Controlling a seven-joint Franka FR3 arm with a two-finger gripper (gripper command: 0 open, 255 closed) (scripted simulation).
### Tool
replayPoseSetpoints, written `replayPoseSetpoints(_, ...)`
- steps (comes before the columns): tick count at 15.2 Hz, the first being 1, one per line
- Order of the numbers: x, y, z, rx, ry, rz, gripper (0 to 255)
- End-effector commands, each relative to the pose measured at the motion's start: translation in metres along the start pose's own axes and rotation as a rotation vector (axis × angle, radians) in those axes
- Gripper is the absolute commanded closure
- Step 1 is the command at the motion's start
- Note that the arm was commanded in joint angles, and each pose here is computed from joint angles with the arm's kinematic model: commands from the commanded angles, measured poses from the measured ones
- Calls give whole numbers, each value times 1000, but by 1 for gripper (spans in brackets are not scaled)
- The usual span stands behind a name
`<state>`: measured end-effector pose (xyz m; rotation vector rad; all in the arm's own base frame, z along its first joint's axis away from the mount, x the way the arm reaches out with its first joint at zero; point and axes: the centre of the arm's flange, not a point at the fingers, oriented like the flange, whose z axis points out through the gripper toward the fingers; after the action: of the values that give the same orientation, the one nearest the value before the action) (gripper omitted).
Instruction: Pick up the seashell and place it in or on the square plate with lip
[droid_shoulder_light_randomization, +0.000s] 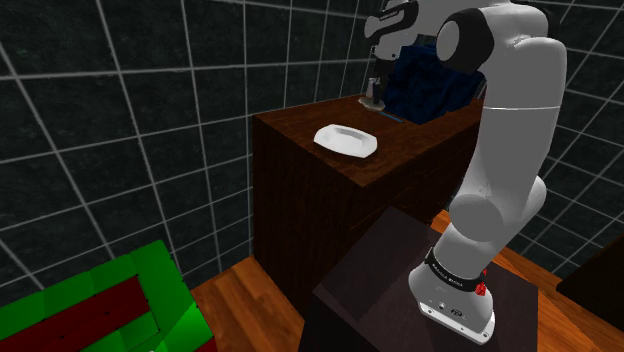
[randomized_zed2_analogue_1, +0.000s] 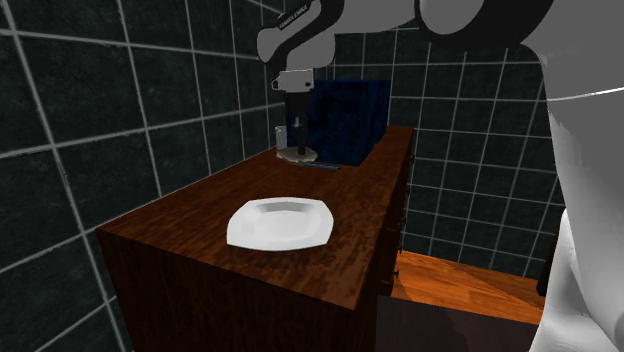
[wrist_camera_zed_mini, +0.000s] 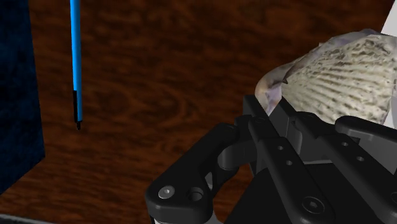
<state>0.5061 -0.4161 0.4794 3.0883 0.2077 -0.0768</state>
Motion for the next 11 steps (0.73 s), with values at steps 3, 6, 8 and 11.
replayPoseSetpoints(3,0,-26,-13,0,0,0,255)
replayPoseSetpoints(6,-1,-65,-19,0,0,0,255)
replayPoseSetpoints(8,-1,-91,-22,0,0,0,255)
replayPoseSetpoints(11,-2,-130,-28,0,0,0,255)
